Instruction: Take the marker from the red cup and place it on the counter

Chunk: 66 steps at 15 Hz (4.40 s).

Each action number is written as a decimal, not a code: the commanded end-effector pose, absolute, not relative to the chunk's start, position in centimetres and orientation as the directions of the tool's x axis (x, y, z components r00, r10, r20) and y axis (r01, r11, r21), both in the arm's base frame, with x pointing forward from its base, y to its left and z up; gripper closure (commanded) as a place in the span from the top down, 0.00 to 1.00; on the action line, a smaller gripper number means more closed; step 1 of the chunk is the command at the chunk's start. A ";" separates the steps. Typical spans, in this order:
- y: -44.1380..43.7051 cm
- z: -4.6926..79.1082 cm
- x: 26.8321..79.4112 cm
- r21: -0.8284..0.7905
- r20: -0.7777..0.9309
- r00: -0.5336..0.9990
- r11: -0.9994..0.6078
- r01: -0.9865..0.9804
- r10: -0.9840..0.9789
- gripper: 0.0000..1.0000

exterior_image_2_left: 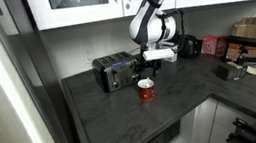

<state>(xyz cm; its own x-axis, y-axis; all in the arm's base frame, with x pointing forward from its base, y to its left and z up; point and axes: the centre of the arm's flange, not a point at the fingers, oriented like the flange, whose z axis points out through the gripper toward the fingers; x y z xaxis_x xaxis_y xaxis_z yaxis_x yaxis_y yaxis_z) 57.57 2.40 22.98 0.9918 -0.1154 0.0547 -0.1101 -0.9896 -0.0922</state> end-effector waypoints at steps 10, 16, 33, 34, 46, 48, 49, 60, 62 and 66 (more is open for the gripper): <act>0.9 19.1 63.4 -0.112 -0.068 0.985 -0.980 -0.164 -0.157 0.36; 0.4 17.4 63.9 -0.105 -0.104 0.981 -0.979 -0.177 -0.166 0.46; -0.5 18.0 61.9 -0.111 -0.172 0.974 -0.980 -0.168 -0.147 0.05; -0.6 18.4 61.3 -0.111 -0.142 0.979 -0.981 -0.161 -0.145 0.05; -1.4 29.0 50.6 -0.026 0.083 0.984 -0.988 -0.153 -0.155 0.05; -2.7 28.8 49.5 -0.029 0.100 0.961 -0.966 -0.256 -0.257 0.05; -3.4 28.1 49.2 -0.028 0.110 0.942 -0.948 -0.316 -0.317 0.05; -6.3 17.3 50.3 0.058 0.168 0.759 -0.762 -0.645 -0.629 0.05; -5.5 15.9 51.5 0.058 0.160 0.759 -0.762 -0.645 -0.631 0.05; -4.7 14.3 53.0 0.134 0.189 0.730 -0.719 -0.682 -0.657 0.19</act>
<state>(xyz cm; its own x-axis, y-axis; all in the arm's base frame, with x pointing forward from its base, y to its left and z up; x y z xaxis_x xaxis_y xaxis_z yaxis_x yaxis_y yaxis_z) 51.95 -4.77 15.07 0.7692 -0.6191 0.1581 -0.6355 -0.7671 0.0878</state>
